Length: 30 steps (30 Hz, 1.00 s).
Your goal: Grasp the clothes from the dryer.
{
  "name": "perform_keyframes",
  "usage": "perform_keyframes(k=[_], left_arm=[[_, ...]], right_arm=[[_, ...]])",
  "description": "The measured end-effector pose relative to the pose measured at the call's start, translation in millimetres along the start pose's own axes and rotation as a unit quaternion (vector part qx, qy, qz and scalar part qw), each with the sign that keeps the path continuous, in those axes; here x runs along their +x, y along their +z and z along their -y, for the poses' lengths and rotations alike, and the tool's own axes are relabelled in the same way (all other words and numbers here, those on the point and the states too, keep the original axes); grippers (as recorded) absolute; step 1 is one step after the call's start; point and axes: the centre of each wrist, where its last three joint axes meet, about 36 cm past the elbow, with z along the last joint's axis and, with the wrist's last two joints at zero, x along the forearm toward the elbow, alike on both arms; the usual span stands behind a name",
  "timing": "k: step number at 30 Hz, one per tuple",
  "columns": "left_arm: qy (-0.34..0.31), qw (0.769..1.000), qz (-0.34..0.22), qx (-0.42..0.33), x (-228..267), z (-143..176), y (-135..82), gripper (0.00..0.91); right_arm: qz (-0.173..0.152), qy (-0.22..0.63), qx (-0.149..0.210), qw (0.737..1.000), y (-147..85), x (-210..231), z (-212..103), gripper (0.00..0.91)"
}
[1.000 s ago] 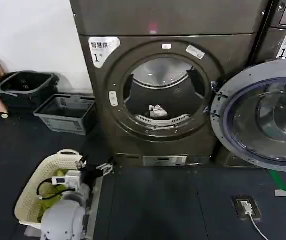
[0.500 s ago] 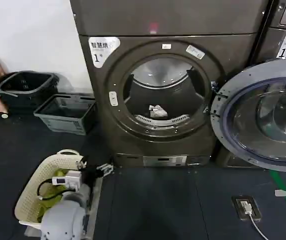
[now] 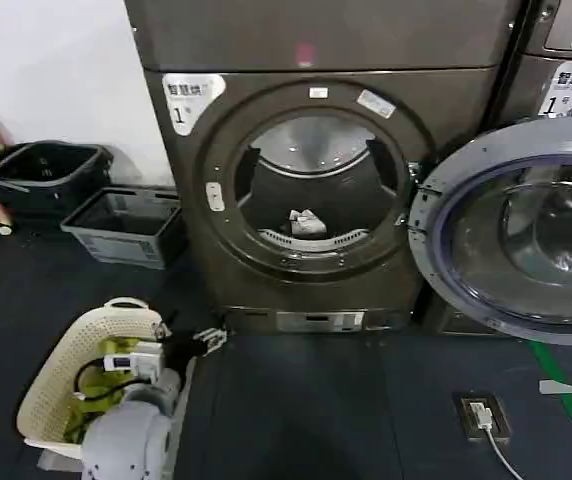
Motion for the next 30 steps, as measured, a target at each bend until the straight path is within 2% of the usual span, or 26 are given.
perform_keyframes(k=[30], left_arm=[[0.003, 1.0, -0.004, -0.001, -2.9, 1.6, 2.2, 0.907]], right_arm=[[-0.009, 0.006, -0.006, 1.0, 5.6, -0.9, 0.2, 0.907]])
